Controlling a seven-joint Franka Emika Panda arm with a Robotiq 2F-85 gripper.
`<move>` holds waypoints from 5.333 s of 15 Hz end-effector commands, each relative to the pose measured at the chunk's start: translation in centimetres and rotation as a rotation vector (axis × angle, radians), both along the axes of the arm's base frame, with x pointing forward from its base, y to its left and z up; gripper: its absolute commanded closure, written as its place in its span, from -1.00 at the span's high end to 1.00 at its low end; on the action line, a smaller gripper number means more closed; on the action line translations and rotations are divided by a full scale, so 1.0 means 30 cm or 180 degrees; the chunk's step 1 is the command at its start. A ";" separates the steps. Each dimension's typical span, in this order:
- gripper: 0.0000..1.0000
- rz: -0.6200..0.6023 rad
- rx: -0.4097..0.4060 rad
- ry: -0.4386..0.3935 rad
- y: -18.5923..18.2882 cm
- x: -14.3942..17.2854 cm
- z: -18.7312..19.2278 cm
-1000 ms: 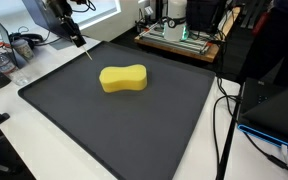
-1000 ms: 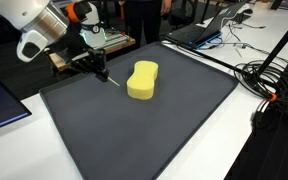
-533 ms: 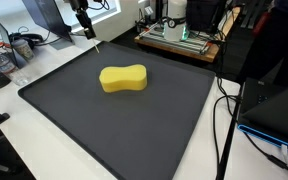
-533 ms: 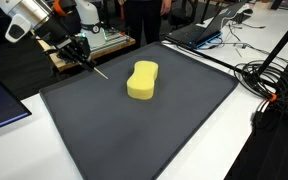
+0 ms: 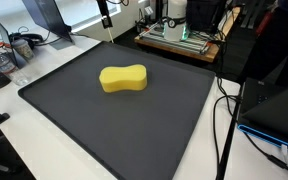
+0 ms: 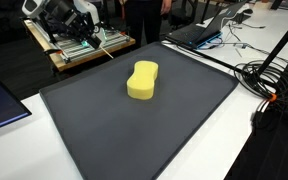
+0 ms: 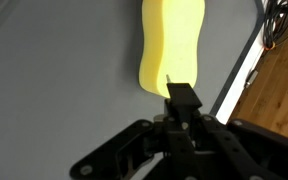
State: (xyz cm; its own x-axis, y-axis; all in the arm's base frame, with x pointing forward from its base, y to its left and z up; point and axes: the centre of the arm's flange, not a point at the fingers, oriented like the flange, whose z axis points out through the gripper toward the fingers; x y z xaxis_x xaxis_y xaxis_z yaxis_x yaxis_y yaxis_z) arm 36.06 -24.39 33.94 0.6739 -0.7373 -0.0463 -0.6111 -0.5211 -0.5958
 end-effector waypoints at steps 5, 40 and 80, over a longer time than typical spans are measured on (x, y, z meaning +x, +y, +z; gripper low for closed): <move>-0.94 -0.0087 -0.0102 0.0068 0.044 -0.033 0.017; -0.94 0.1875 -0.2138 -0.0235 1.245 -0.069 0.499; -0.94 0.1689 -0.2274 0.0720 0.759 0.735 -0.023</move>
State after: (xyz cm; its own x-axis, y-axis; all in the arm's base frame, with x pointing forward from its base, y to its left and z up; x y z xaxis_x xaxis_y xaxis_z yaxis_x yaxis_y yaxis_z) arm 56.22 -1.02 35.04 0.9715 -0.2062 0.1168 -0.2141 -0.9750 0.0588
